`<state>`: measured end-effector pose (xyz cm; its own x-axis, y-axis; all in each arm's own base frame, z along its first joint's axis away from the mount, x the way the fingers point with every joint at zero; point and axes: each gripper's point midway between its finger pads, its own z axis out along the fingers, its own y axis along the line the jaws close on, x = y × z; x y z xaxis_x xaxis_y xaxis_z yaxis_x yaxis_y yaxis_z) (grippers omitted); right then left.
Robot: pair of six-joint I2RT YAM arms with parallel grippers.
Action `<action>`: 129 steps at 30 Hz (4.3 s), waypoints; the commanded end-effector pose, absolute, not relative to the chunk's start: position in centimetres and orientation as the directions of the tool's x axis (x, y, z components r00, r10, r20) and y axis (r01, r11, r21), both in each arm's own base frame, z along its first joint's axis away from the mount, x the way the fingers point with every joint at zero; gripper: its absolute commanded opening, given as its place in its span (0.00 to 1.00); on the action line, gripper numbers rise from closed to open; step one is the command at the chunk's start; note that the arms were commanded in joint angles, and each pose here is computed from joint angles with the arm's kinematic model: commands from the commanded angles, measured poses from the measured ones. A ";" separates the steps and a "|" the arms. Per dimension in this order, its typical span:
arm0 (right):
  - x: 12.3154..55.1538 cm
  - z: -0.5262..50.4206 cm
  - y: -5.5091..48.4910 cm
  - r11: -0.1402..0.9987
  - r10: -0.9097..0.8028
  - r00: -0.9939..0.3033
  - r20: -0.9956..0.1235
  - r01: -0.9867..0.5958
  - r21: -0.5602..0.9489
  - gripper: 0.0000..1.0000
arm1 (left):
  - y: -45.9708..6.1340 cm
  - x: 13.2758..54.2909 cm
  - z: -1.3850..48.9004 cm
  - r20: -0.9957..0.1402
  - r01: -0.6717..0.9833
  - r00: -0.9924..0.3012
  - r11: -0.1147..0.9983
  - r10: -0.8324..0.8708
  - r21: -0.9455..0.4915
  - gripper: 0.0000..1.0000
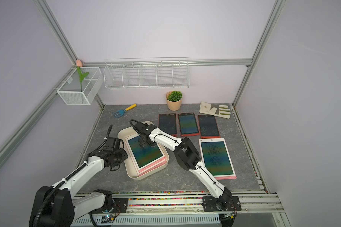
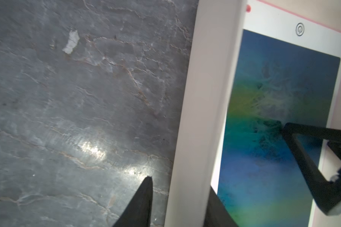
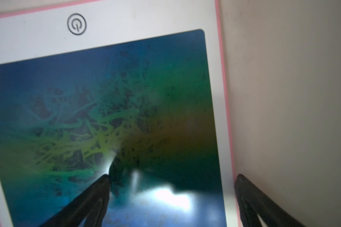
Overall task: Take out the writing tablet from the storage box
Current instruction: Pick up the writing tablet from the storage box.
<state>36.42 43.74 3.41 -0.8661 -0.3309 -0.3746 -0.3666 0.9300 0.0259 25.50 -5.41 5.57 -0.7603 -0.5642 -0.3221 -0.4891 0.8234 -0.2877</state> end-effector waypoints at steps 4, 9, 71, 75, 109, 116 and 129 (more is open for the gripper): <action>35.8 -0.8 42.6 0.945 -0.309 -0.910 -0.276 -0.326 0.018 0.98 | -5.6 25.5 4.8 -0.304 -0.483 -0.772 0.826 -0.558 -0.291 0.37; 35.6 -0.8 42.2 0.945 -0.320 -0.904 -0.284 -0.326 -0.027 0.97 | -5.8 25.5 4.9 -0.302 -0.482 -0.771 0.824 -0.560 -0.298 0.36; 31.5 6.9 45.8 0.833 -0.263 -0.910 -0.322 -0.382 0.400 0.75 | -6.5 25.7 3.6 -0.259 -0.476 -0.792 0.824 -0.553 -0.307 0.29; 31.3 8.2 46.0 0.814 -0.256 -0.908 -0.332 -0.388 0.433 0.74 | -6.5 25.8 3.5 -0.257 -0.477 -0.792 0.824 -0.554 -0.306 0.29; 32.4 2.5 43.7 0.884 -0.292 -0.912 -0.287 -0.372 0.282 0.76 | -6.4 25.6 3.4 -0.259 -0.478 -0.793 0.827 -0.551 -0.295 0.28; 32.4 3.0 43.5 0.889 -0.290 -0.908 -0.302 -0.373 0.267 0.76 | -6.4 25.7 3.2 -0.257 -0.478 -0.794 0.826 -0.551 -0.297 0.28; 33.5 6.4 43.0 0.895 -0.298 -0.866 -0.401 -0.400 0.199 0.78 | -6.5 25.7 3.2 -0.255 -0.476 -0.795 0.826 -0.551 -0.302 0.27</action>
